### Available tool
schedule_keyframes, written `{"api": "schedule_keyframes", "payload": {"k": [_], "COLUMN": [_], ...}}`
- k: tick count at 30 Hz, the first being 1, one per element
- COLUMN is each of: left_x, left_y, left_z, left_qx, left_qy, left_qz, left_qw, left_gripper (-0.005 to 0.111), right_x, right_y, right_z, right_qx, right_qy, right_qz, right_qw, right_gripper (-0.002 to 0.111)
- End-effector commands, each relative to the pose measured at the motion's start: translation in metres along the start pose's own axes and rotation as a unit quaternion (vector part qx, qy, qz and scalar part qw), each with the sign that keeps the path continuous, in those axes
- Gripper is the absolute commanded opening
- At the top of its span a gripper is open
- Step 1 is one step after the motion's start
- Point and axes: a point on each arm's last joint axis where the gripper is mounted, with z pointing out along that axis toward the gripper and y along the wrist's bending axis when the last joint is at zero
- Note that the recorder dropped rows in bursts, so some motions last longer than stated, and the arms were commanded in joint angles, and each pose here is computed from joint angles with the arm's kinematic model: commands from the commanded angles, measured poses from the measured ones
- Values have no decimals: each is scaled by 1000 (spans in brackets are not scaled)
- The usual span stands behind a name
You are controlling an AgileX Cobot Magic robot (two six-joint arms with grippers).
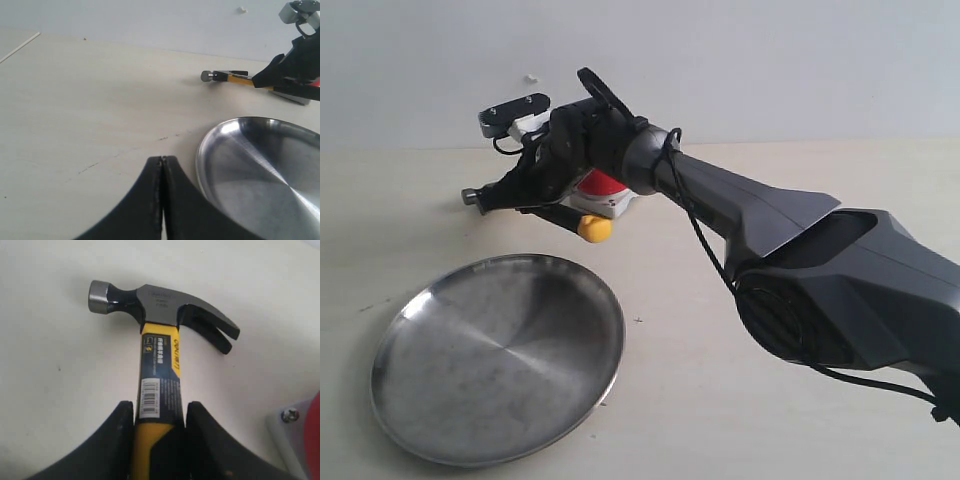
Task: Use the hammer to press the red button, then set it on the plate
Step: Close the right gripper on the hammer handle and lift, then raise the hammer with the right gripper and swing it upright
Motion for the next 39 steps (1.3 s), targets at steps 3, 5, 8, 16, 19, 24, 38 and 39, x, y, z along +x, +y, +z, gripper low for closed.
{"api": "schedule_keyframes", "payload": {"k": [3,5,8,16,19,24,38,39], "left_x": [-1,-1,-1,-1,-1,-1,-1,-1], "left_y": [0,0,0,0,0,0,0,0], "left_z": [-1,-1,-1,-1,-1,-1,-1,-1], "left_qx": [3,3,3,3,3,3,3,3], "left_qy": [-6,-6,-6,-6,-6,-6,-6,-6], "left_qz": [2,2,2,2,2,2,2,2], "left_qw": [1000,1000,1000,1000,1000,1000,1000,1000], "left_gripper": [0,0,0,0,0,0,0,0], "right_x": [-21,-24,-31,-60,-68,-77,-79,-78], "right_y": [16,27,44,68,72,81,145,147], "right_z": [-15,-19,-29,-73,-90,-111,-155,-154], "right_qx": [-8,-10,0,79,96,137,252,249], "right_qy": [-60,-67,-84,-135,-148,-168,-256,-252], "right_qz": [-5,-18,-54,-72,-40,-38,-78,-78], "right_qw": [998,998,995,985,983,976,930,932], "right_gripper": [0,0,0,0,0,0,0,0]}}
